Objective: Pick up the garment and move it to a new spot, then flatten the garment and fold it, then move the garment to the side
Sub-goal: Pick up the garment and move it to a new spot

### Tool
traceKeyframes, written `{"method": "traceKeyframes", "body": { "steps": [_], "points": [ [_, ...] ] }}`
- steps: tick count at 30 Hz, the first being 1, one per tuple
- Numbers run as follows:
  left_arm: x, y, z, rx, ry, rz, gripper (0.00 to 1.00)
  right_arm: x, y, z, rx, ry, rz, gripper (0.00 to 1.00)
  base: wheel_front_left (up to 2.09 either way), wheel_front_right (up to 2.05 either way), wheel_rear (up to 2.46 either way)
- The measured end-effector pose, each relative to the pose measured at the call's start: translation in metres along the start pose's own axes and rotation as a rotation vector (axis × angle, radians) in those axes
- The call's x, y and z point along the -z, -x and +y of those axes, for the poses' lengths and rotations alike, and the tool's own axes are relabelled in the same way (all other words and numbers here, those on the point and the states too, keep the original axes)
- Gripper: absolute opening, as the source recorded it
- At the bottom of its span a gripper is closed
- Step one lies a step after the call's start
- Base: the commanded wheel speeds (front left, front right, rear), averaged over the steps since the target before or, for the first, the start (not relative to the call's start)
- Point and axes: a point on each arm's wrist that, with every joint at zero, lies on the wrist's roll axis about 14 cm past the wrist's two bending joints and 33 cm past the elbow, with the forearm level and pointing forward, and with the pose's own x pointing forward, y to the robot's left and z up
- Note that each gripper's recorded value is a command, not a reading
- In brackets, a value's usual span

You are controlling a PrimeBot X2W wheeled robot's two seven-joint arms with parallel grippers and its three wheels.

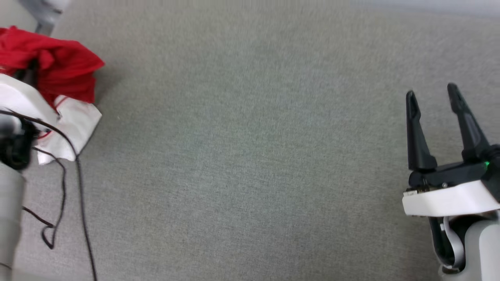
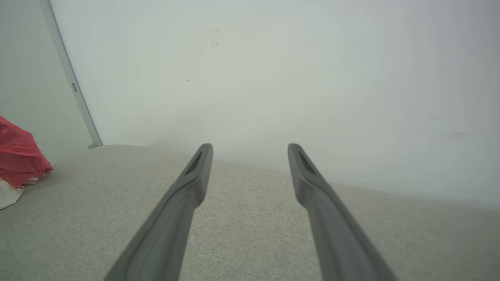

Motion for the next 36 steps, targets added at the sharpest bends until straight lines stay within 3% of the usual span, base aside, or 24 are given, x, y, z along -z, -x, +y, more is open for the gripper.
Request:
{"method": "traceKeyframes", "body": {
  "steps": [7,17,29,36],
  "points": [
    [-0.028,0.021,-0.042,0.085,-0.002,-0.189,0.00,-0.024,0.024,-0.002,0.022,0.002,-0.025,1.00,0.00,0.00,0.00],
    [-0.028,0.049,-0.169,0.377,0.005,-0.272,0.00,-0.041,0.071,-0.030,0.130,0.007,-0.028,1.00,0.00,0.00,0.00],
    [0.020,0.142,-0.364,0.945,-0.070,-0.147,0.00,-0.057,0.131,-0.080,0.323,0.046,-0.034,1.00,0.00,0.00,0.00],
    [0.082,0.207,-0.438,1.258,-0.160,0.005,0.00,-0.046,0.144,-0.101,0.396,0.042,-0.005,1.00,0.00,0.00,0.00]
  ]
}}
